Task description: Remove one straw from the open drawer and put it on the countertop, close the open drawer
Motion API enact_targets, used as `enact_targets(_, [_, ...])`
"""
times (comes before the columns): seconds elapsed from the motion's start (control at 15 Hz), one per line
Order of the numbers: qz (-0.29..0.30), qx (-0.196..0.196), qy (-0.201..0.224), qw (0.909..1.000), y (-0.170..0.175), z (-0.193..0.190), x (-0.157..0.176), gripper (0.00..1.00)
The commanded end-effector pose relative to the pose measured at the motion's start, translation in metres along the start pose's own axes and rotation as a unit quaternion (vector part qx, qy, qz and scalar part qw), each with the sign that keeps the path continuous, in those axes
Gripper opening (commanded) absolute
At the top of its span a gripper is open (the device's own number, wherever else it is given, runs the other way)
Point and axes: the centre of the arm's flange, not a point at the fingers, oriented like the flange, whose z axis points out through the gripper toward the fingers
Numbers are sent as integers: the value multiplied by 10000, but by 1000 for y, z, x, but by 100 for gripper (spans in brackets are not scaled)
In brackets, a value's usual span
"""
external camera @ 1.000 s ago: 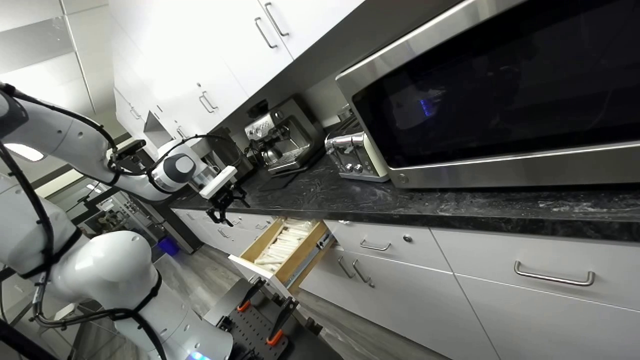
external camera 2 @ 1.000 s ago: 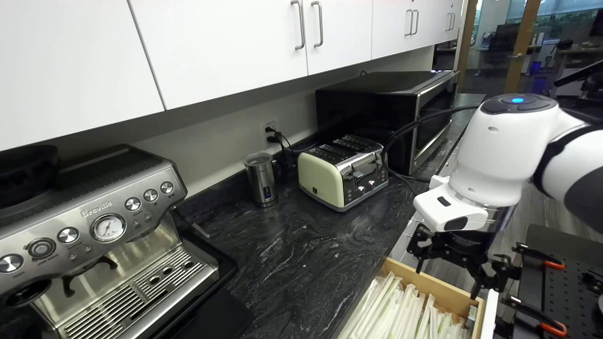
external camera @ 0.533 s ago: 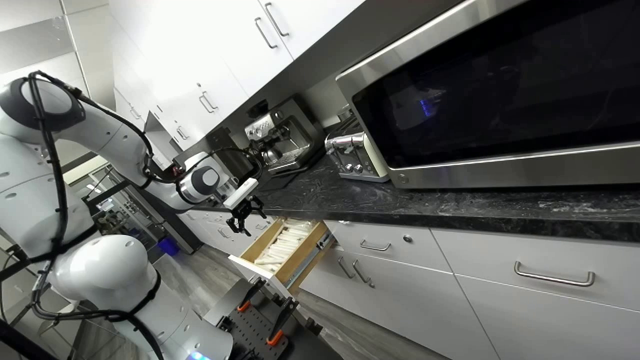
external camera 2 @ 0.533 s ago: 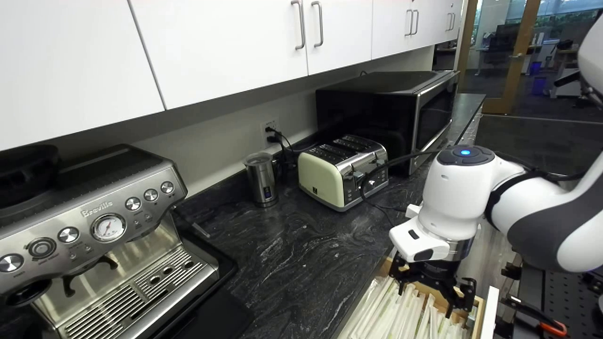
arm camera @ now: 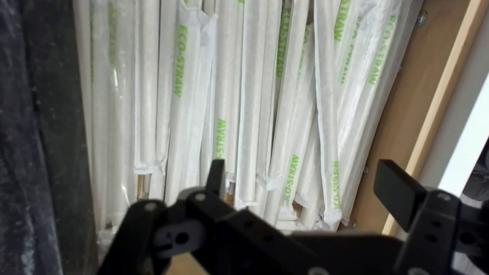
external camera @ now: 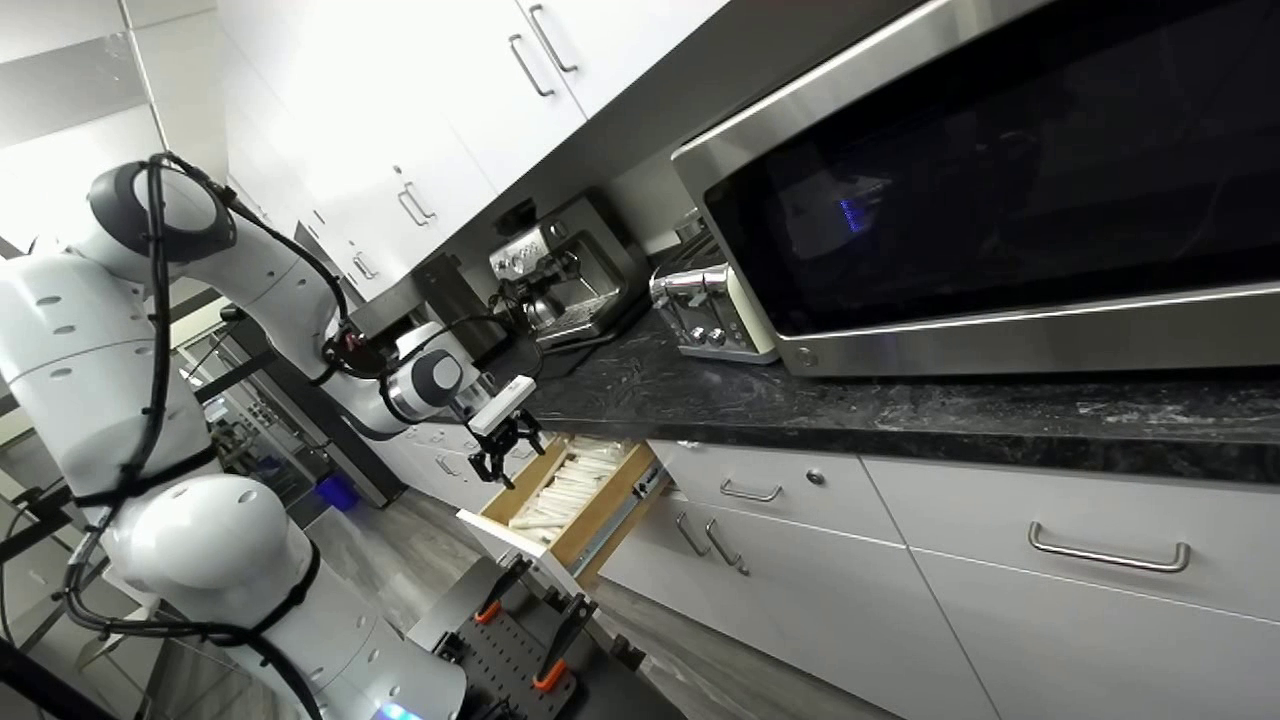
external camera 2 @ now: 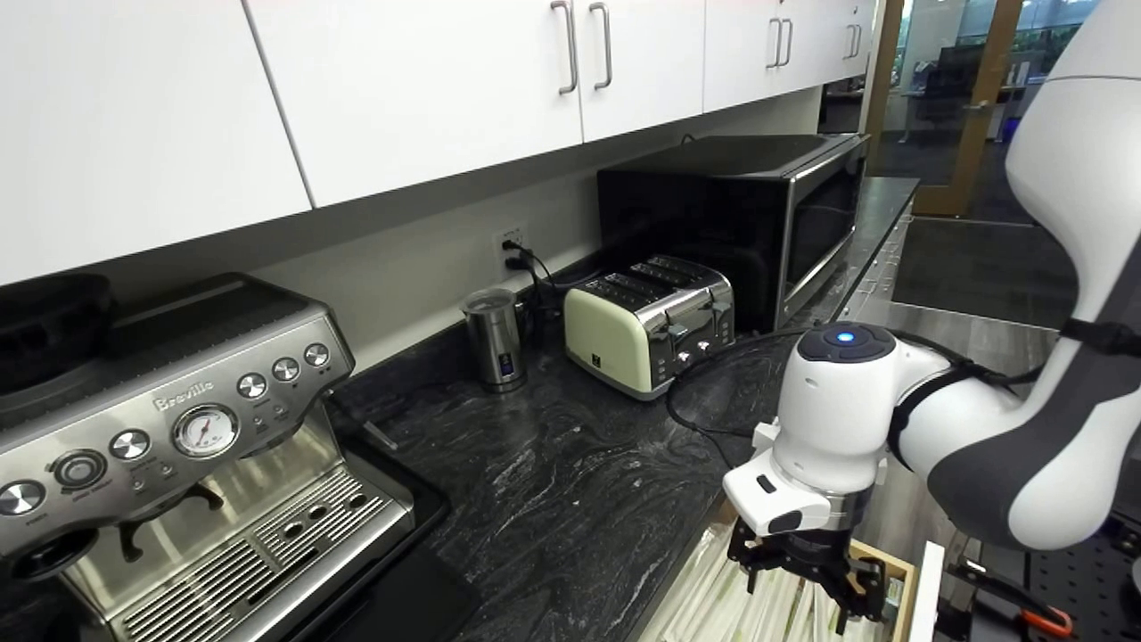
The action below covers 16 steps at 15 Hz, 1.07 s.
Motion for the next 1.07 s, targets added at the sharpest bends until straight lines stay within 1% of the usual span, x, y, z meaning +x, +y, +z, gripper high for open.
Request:
enact_targets(0.0, [2,-7,4,10000,1,0,0,100])
enact_targets(0.13, [26,-121,-51,9999,0,8,9,100])
enact_targets(0.2, [11,-153,-34,9999,0,11,11,98])
enact_targets(0.27, [13,-201,-35,9998,1,14,11,86])
enact_targets(0.33, [8,-262,-44,9996,3,17,12,80])
enact_targets(0.4, [8,-302,-21,9995,5,19,10,71])
enact_targets(0.53, [22,-383,-1,9993,11,25,8,60])
enact_targets(0.6, [44,-424,-4,9991,15,29,6,57])
enact_targets(0.67, [53,-468,-36,9989,19,32,3,55])
enact_targets(0.8, [90,-528,-129,9985,32,42,-6,58])
enact_targets(1.0, [147,-508,-290,9982,47,59,-16,60])
